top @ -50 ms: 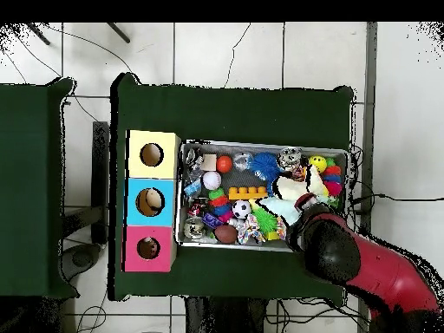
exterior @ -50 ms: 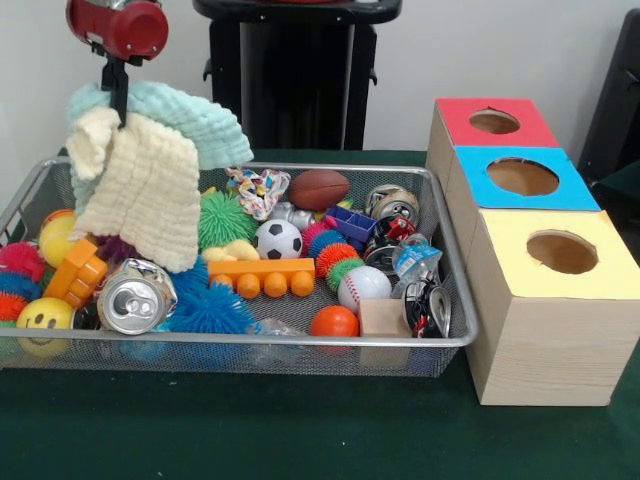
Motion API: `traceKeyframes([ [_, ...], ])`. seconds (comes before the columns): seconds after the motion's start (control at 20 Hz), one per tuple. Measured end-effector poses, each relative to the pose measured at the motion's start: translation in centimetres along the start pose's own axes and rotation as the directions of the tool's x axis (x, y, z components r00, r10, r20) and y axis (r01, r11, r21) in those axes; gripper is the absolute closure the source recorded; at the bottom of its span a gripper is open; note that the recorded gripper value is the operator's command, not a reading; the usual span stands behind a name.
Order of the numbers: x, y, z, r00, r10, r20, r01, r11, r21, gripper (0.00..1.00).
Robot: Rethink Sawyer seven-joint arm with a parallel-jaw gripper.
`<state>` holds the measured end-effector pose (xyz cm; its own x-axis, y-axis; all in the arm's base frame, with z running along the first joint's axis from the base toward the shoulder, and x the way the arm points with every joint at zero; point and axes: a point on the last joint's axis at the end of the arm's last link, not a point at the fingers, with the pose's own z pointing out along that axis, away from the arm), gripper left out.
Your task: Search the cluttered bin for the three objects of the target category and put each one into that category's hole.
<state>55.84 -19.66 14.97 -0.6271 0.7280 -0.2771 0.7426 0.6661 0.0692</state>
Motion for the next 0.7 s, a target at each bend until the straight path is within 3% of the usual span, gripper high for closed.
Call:
traceKeyframes([
  [0.5,-1.7,-0.3,-0.6,0.9997,0.023,0.011,-0.023,0.9992,-0.034,1.00],
  [0.7,-3.4,-2.2,-0.7,0.9979,0.064,0.009,-0.064,0.9969,-0.046,1.00],
])
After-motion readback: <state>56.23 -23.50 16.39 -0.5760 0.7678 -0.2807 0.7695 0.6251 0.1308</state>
